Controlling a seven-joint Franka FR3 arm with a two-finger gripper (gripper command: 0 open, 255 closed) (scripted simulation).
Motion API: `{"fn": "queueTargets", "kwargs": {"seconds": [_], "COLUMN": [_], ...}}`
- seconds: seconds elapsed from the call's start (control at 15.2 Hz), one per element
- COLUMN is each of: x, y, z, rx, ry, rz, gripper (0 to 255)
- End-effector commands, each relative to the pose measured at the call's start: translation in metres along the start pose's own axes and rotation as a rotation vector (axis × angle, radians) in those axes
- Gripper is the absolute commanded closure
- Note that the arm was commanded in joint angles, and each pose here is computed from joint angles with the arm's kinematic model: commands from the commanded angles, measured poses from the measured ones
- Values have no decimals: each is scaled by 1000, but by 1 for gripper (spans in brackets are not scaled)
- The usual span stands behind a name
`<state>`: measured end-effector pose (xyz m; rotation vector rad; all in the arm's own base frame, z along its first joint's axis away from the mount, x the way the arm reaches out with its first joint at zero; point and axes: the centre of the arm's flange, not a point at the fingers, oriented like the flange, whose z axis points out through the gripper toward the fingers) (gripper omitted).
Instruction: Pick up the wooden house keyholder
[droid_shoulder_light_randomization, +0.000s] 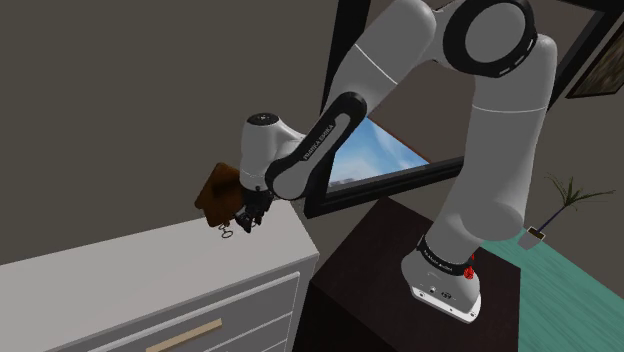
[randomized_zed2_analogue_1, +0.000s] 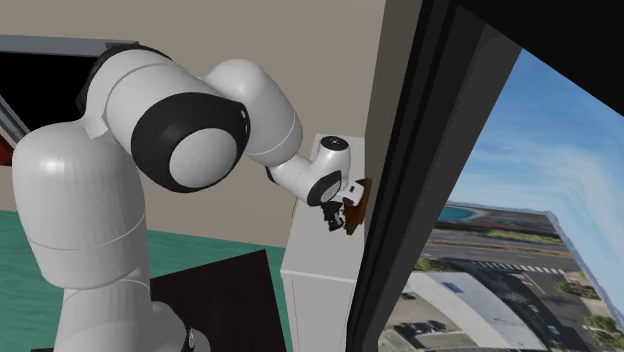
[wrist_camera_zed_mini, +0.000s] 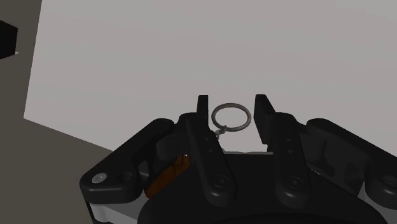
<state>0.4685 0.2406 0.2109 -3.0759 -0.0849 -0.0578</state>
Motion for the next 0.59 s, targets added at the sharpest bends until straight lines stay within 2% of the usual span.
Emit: {"fn": "queueTargets", "kwargs": {"seconds": [0.0,0.4,0.53], "x": [2,3,3], "y": [0,-2,-2], "z": [-10,-42,-42], "rx": [1,1,1], "ry": [2,2,2], "rz": [1,1,1], "gripper": [255,255,255]}}
